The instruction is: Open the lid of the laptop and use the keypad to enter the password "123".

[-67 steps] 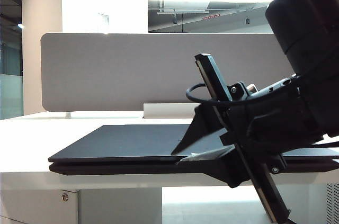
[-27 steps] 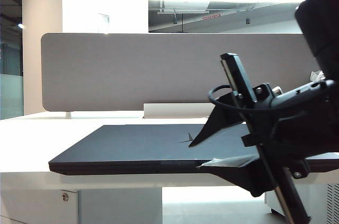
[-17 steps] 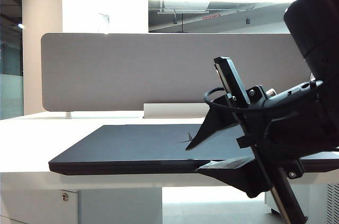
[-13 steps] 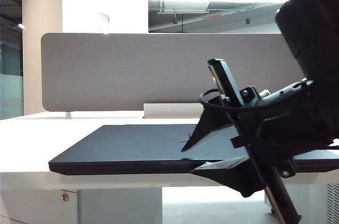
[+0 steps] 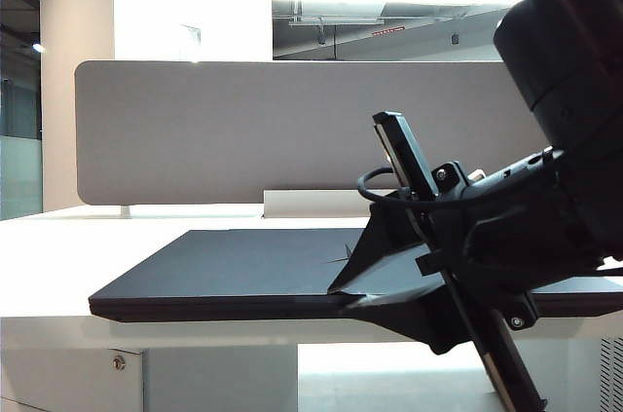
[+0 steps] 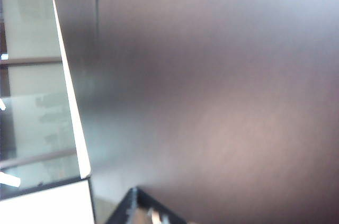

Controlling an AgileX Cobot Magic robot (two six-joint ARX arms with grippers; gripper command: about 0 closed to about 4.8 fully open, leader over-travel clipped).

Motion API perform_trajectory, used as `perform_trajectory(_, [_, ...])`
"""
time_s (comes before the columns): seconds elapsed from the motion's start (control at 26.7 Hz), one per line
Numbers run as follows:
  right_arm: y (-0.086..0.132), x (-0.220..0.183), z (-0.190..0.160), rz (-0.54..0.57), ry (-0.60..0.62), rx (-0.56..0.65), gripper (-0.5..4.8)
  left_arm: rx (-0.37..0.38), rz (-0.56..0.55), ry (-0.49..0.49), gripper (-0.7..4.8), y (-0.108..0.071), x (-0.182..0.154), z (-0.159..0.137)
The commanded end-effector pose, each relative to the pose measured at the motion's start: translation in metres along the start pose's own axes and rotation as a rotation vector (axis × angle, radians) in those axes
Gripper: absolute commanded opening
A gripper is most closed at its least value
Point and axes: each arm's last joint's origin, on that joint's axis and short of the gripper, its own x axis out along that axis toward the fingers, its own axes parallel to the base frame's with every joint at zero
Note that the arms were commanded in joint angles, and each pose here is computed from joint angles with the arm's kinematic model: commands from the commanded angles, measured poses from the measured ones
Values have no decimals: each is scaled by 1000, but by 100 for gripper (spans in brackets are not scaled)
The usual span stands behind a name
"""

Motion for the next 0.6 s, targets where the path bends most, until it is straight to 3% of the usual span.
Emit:
perform_trajectory(0.04, [19, 1, 3, 153, -47, -21, 43, 1, -1, -13, -6, 0, -2, 1])
perform_trajectory(0.6, [27, 0, 4, 226, -68, -138, -2, -1, 0, -7, -6, 0, -2, 0])
